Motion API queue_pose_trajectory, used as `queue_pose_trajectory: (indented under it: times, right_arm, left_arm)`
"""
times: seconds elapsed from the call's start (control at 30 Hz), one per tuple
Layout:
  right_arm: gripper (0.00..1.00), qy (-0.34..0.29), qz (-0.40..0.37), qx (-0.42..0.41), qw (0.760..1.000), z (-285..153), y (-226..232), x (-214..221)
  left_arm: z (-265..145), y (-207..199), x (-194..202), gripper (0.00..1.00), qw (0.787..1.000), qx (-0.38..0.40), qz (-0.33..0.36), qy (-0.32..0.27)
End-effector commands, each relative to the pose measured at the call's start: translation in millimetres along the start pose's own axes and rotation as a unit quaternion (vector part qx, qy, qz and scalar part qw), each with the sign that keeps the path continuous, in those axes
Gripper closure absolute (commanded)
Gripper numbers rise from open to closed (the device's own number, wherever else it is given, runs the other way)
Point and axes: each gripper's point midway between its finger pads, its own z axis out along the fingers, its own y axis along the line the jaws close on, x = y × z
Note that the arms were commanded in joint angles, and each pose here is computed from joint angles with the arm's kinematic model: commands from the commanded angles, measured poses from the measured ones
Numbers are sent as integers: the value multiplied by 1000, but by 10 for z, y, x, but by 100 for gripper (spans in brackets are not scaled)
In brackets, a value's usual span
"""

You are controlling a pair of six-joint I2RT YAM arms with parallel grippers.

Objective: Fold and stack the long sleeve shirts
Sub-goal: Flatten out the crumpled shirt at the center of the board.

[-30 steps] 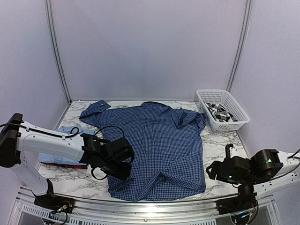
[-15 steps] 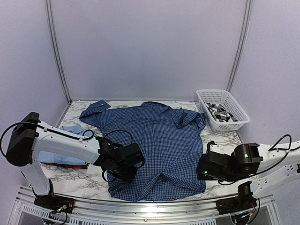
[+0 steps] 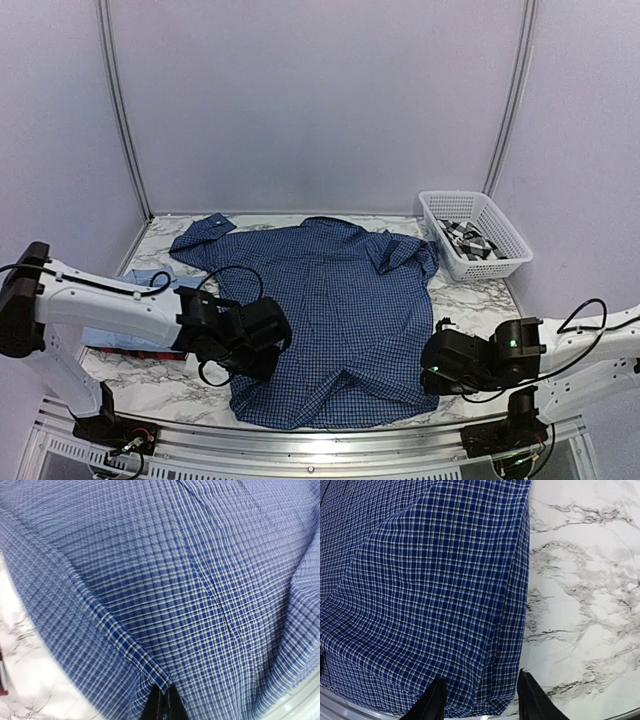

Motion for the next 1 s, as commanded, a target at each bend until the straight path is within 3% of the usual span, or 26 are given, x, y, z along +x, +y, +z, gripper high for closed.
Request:
queue_pose_trajectory:
  times: [0.0,0.27,0.43,0.63,0.97]
  right_arm:
    - [58,13,1,-34,999,53,196,4]
    - [76,42,-4,-11,999,170,146,141]
    - [100,52,3,6,999,168,17,200]
    - [100,49,34,53,997,-14,-394,194]
    - [100,-16,137,-19,990,-380,-502,-195]
  left_arm:
    - [-355,364,-8,100,997,-23,-54,-51]
    - [-691,935,279,100,987,-28,-132,-81]
    - [-721,1107,451,100,986,-29,-147,-75]
    - [-664,1200,586,100,985,-38,-155,-62]
    - [-652,1342,723,100,982,-51,-176,-52]
